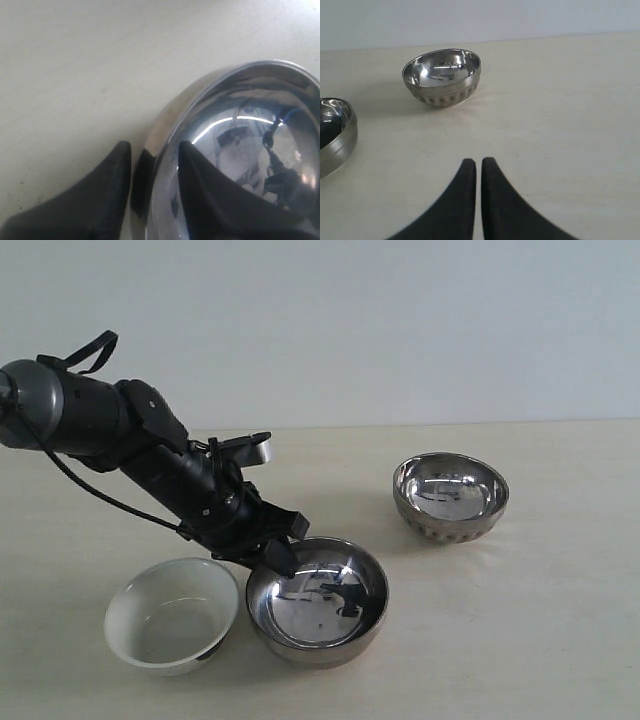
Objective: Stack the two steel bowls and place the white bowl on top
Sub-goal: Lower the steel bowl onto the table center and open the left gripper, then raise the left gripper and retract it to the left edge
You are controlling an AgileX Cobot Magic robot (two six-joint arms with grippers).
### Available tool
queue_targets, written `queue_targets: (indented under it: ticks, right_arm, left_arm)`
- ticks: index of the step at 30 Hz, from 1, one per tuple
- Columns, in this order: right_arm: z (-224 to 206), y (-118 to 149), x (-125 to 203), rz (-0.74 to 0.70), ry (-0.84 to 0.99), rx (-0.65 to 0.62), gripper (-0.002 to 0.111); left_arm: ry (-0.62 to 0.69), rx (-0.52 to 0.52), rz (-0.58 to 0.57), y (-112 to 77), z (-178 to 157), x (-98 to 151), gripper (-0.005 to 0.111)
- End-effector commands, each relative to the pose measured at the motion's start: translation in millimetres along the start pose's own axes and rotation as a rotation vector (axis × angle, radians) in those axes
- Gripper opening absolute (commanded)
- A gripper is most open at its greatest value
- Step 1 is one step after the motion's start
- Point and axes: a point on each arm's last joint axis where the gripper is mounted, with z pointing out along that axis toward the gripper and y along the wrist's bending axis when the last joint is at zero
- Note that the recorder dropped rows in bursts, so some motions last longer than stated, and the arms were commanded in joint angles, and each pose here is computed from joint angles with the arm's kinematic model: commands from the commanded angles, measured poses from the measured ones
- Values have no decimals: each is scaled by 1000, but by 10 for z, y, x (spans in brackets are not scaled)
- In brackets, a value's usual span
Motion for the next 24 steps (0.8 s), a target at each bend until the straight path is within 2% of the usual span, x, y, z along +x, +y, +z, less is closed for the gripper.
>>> queue_targets:
  ticks: [1,18,24]
  right_arm:
    - [1,-5,-7,-9,-6,8,0]
    - [1,-5,-7,-9,-6,8,0]
    - [1,-5,-7,-9,-6,8,0]
  left_arm:
    - [-36,10,12,-99,-147,-50,31]
    - [-152,-11,98,-322,-667,-137,31]
    - [-122,20,88,-375,-721,-102,31]
